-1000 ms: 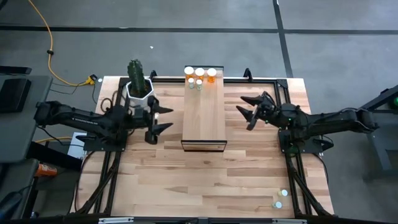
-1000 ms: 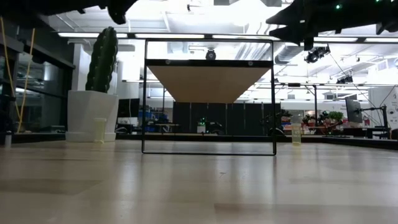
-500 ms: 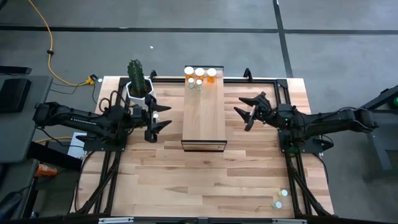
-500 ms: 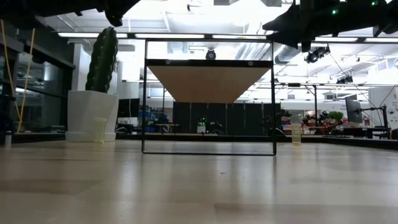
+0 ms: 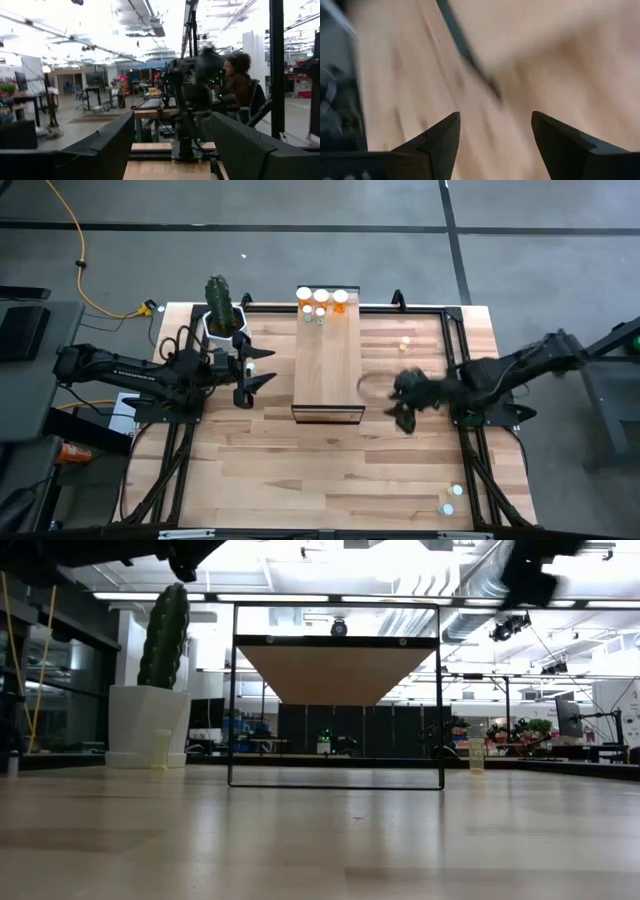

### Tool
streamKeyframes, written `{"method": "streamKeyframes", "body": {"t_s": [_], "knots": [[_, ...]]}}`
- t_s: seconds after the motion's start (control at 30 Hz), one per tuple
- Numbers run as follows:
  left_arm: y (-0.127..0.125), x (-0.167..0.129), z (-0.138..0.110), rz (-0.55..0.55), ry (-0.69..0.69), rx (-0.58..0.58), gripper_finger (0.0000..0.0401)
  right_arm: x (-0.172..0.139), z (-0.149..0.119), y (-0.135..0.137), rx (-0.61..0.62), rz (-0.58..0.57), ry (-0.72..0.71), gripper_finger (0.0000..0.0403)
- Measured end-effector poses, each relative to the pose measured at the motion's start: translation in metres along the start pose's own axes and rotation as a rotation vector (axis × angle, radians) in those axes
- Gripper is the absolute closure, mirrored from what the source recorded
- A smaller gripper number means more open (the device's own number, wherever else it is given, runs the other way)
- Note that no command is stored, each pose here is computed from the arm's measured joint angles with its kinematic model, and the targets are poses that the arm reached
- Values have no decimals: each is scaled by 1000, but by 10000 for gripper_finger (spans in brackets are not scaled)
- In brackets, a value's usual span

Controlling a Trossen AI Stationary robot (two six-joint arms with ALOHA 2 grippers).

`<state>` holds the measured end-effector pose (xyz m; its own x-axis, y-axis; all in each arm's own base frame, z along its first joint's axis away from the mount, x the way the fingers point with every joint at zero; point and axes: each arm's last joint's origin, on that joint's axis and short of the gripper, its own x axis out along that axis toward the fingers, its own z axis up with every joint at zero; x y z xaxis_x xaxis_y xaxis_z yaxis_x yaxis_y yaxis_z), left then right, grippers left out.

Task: Pick and place medicine bottles onto shelf by color
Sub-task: Put the green pill bottle on the shelf aligned with the other green pill bottles

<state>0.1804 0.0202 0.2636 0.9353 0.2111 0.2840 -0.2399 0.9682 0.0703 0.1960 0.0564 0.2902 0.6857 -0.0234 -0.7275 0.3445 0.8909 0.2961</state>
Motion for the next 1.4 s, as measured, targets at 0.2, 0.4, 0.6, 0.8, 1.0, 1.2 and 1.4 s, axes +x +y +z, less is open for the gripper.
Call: {"method": "streamKeyframes", "body": {"t_s": [0.2,0.4,0.6,0.8,1.0,1.2,1.4], "knots": [[1,0,-1,34,8,-60,151,5,-47,47,303,-191,431,166],[2,0,-1,70,6,-172,151,2,-96,107,489,-278,656,166],[2,0,-1,65,11,-249,151,-4,-137,158,616,-388,720,166],[-3,-1,-3,44,29,-293,151,10,-172,180,605,-551,779,166],[-7,-1,-2,20,31,-300,151,30,-191,180,583,-660,769,166],[-9,-1,-2,11,32,-303,151,33,-191,178,595,-679,685,167],[-12,-2,-3,0,43,-304,151,33,-192,178,605,-688,710,167]]}}
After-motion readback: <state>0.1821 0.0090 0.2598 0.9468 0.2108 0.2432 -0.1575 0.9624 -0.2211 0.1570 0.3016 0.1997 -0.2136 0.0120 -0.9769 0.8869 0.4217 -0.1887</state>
